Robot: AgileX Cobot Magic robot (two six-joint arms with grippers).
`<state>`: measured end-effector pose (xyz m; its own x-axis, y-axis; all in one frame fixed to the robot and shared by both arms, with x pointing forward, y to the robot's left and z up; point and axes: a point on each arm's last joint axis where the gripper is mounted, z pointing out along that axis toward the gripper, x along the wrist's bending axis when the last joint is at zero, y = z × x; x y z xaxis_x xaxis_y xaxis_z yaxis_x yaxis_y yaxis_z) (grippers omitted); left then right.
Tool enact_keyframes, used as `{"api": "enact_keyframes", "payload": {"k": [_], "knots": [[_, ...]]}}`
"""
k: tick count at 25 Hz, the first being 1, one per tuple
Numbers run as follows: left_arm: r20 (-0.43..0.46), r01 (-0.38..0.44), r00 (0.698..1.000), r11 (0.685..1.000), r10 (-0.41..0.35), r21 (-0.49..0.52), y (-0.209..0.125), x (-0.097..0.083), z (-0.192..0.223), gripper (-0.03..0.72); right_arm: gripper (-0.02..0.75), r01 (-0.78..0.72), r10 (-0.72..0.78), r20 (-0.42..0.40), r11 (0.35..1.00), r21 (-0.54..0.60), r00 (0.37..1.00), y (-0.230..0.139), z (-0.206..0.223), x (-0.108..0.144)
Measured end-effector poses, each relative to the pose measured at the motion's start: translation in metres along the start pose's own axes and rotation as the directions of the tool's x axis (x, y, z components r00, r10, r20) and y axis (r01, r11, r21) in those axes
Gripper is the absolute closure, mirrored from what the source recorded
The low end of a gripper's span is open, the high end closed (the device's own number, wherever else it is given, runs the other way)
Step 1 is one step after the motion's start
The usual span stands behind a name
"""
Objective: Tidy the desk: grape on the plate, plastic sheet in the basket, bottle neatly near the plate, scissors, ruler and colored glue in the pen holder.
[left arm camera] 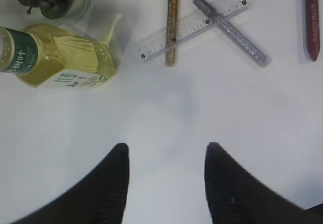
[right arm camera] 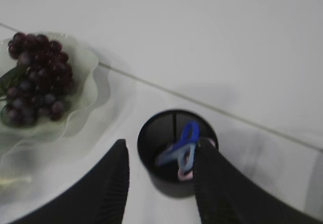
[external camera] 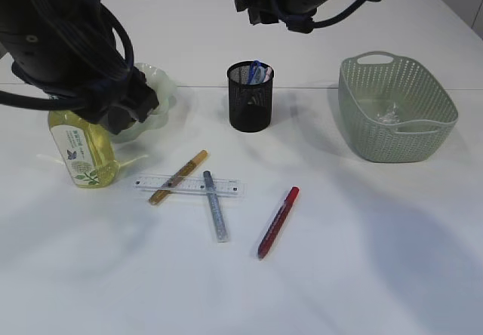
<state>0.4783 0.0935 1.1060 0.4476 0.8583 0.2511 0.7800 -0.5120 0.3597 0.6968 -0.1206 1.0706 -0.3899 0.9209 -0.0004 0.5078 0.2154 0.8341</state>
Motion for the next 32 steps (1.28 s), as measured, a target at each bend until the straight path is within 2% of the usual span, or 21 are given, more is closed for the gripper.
{"api": "enact_keyframes", "payload": {"k": [5, 9, 11, 14, 20, 25, 32], "knots": [[-0.002, -0.001, 1.0, 1.0, 0.001, -0.001, 0.0, 0.0, 0.0, 0.328, 0.392, -0.039, 0.06, -0.081, 0.97, 0.24, 0.995, -0.001, -0.041, 0.009], [0.0, 0.0, 1.0, 1.0, 0.0, 0.0, 0.0, 0.0, 0.0, 0.328, 0.389, 0.075, 0.001, -0.183, 0.911, 0.406, 0.983, -0.012, -0.055, 0.016], [0.012, 0.004, 1.0, 1.0, -0.004, 0.004, 0.0, -0.001, 0.0, 0.328, 0.367, 0.108, -0.009, -0.216, 0.886, 0.451, 0.976, -0.016, -0.058, 0.018], [0.029, 0.011, 1.0, 1.0, -0.011, 0.011, -0.001, -0.003, 0.0, 0.328, 0.292, 0.13, -0.013, -0.238, 0.866, 0.483, 0.971, -0.019, -0.06, 0.019], [0.035, -0.041, 0.999, 0.999, 0.041, 0.011, -0.001, -0.003, 0.0, 0.328, 0.247, 0.138, 0.003, -0.253, 0.832, 0.537, 0.968, -0.024, -0.063, 0.02], [0.015, -0.133, 0.991, 0.991, 0.133, 0.004, -0.001, -0.001, 0.0, 0.328, 0.248, -0.014, 0.138, -0.165, 0.807, 0.591, 0.977, -0.026, -0.065, 0.02], [-0.047, -0.168, 0.985, 0.986, 0.168, -0.011, 0.002, 0.004, 0.0, 0.328, 0.247, -0.093, 0.199, -0.115, 0.797, 0.596, 0.973, -0.024, -0.069, 0.02]]}}
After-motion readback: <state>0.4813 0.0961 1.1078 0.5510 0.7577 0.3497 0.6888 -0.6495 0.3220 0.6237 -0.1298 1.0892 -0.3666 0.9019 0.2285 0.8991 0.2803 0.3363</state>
